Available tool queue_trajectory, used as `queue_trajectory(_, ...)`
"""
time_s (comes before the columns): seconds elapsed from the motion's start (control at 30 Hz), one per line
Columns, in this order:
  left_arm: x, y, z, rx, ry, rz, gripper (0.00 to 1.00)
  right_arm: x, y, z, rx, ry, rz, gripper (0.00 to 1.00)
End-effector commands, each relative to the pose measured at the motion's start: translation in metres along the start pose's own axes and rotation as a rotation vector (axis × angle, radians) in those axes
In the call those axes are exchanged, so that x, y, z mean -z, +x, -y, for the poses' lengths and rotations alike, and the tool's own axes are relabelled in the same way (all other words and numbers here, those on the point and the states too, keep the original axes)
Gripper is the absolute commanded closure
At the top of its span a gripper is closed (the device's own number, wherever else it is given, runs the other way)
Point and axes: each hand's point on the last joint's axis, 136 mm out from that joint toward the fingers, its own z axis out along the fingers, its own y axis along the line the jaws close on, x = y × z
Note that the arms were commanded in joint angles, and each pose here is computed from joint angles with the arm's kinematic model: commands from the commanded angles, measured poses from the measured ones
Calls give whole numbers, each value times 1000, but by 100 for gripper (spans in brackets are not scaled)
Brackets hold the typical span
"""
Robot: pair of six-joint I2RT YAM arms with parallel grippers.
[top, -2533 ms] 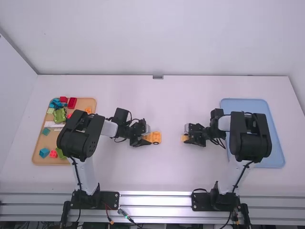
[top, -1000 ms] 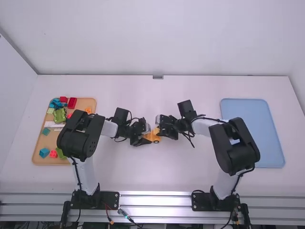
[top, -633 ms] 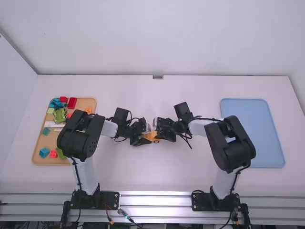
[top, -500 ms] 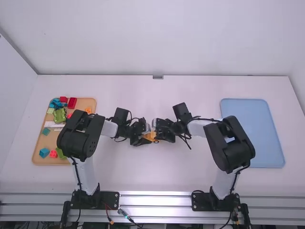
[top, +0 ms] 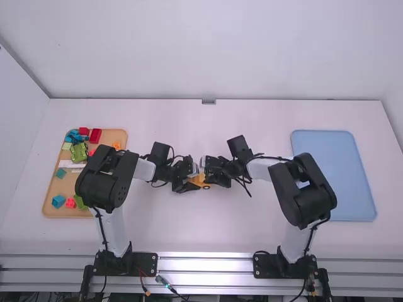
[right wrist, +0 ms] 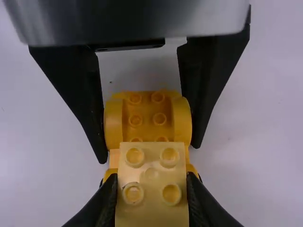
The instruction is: Assemble lego blocks to make yellow taxi
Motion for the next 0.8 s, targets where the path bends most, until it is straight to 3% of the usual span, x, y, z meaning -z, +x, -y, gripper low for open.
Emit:
queue_trajectory(0.0,-2,17,9,73,9,-52,60,-6,10,-6,-17,-5,-55,100)
queue_trajectory(0.77,-1,18,7,72,2,-54,60,2,25,-1,-79,11,-94,100)
